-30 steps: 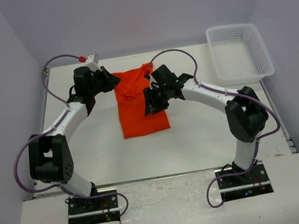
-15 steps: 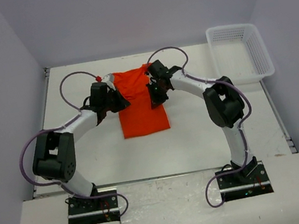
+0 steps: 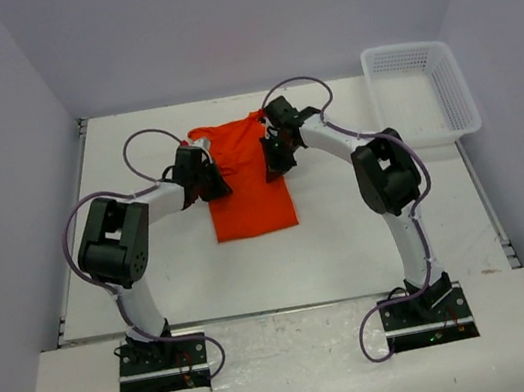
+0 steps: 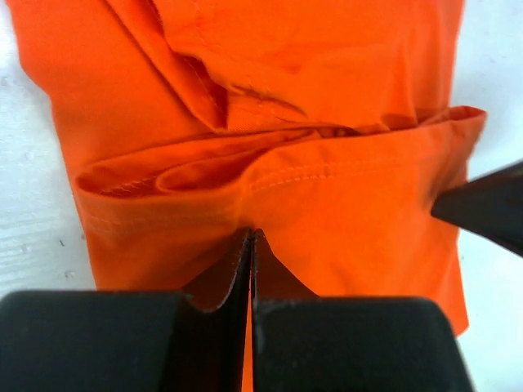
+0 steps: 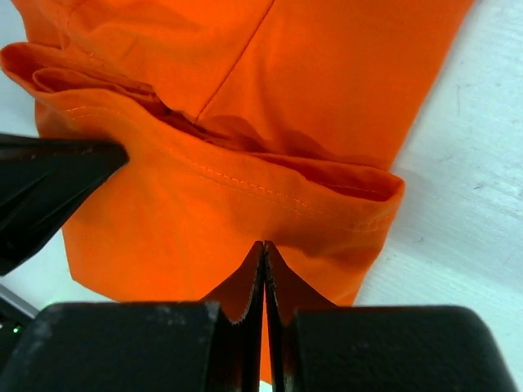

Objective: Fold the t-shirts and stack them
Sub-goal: Fold the folded rectangular tshirt in 1/3 of the way

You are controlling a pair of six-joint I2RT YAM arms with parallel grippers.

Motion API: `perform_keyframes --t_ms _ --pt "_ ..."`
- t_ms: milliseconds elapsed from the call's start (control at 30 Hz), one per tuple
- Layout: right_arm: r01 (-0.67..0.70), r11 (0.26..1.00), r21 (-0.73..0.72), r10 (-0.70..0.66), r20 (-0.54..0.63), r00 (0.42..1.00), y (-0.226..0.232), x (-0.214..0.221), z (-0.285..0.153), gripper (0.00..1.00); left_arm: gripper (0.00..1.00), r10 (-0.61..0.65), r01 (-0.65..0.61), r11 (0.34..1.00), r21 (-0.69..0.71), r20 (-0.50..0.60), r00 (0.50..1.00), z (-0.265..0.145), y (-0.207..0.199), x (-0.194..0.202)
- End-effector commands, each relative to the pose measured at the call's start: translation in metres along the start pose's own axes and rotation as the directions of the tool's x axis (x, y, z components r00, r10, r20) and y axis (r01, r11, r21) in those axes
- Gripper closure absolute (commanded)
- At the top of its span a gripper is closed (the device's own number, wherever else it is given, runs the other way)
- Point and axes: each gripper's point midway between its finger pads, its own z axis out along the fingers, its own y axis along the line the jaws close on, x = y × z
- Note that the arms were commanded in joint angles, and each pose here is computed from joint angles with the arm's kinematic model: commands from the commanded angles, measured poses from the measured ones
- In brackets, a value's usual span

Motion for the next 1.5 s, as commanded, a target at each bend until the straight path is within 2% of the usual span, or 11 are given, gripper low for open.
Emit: perform_keyframes --t_ms 0,200,467,933,1300,1467 --pt "-0.019 0.999 -0.046 0.017 -0.033 0.999 0.011 0.007 -0.004 1.0 1.0 -0.006 0.007 0.998 -0.062 0.017 1.0 0.003 0.005 -0.013" --pt "-0.101 0.988 -0.115 0.093 -0.069 0.993 0.017 0.032 0.001 1.0 1.0 -0.015 0.015 0.989 -0.144 -0.001 1.0 0.001 0.02 0.001" --pt "-0.175 0.979 -0.109 0.163 -0.111 0.98 0.009 0.061 0.007 1.0 1.0 -0.029 0.02 0.983 -0.182 -0.044 0.999 -0.008 0.031 0.033" --pt "-0.208 0.976 -0.069 0.199 -0.118 0.973 -0.011 0.124 -0.008 1.0 1.0 -0.052 0.032 0.981 -0.193 -0.097 0.994 -0.05 0.035 0.1" --pt "-0.201 0.977 -0.075 0.189 -0.147 0.971 -0.006 0.196 -0.008 1.0 1.0 -0.036 0.016 0.981 -0.191 -0.102 0.994 -0.068 0.039 0.124" --pt "-0.211 0.974 -0.078 0.198 -0.147 0.969 -0.006 0.21 -0.007 1.0 1.0 -0.035 0.017 0.983 -0.181 -0.093 0.995 -0.074 0.037 0.128"
